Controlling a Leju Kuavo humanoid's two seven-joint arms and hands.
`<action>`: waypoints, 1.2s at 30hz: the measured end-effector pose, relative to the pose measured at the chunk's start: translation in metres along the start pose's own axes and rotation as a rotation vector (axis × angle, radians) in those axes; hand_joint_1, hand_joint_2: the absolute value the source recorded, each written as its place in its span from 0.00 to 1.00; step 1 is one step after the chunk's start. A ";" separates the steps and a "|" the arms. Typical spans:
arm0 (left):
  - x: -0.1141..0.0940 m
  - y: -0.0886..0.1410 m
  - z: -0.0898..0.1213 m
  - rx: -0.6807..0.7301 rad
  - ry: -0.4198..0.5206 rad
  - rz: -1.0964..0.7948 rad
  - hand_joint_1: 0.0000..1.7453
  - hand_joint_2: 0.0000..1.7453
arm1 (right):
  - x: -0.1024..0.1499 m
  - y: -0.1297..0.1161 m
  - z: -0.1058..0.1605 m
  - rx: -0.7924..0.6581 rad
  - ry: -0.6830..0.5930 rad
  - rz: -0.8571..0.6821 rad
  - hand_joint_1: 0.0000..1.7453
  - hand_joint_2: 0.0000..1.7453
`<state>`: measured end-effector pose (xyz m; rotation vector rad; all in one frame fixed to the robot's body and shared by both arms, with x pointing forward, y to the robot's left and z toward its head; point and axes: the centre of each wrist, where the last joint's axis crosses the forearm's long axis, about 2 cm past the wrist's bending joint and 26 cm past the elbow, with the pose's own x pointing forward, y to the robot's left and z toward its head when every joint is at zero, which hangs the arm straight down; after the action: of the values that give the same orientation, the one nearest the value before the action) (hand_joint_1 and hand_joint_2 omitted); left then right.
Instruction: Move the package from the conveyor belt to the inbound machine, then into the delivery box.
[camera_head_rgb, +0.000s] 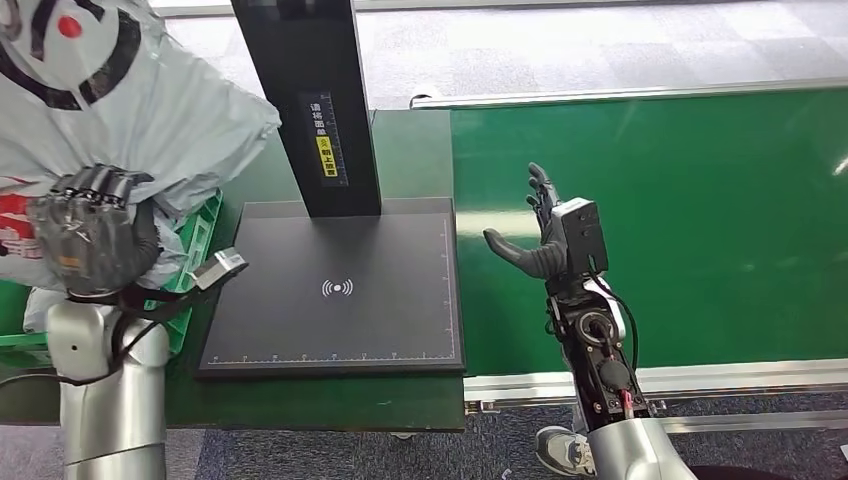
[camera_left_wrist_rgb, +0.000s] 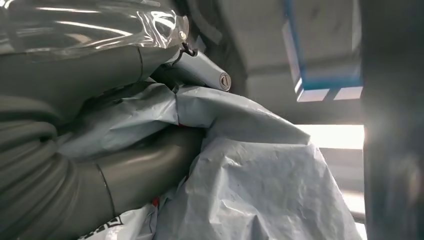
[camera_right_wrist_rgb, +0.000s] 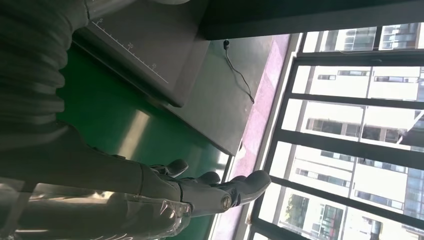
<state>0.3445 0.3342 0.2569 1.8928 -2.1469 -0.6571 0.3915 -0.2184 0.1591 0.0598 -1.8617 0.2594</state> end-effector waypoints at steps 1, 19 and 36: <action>-0.016 0.005 -0.008 0.038 -0.010 -0.032 1.00 1.00 | -0.002 -0.001 0.001 -0.001 0.002 -0.001 0.00 1.00; -0.127 -0.089 -0.038 -0.833 0.961 0.107 1.00 1.00 | -0.018 -0.030 0.037 -0.006 0.087 0.055 0.00 1.00; -0.128 -0.098 0.015 -0.789 1.013 -0.019 0.00 0.00 | -0.006 -0.025 0.034 0.012 0.073 0.080 0.00 1.00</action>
<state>0.4451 0.4546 0.2167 1.3295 -1.0104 -0.3255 0.3660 -0.2504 0.1479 -0.0158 -1.7922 0.3246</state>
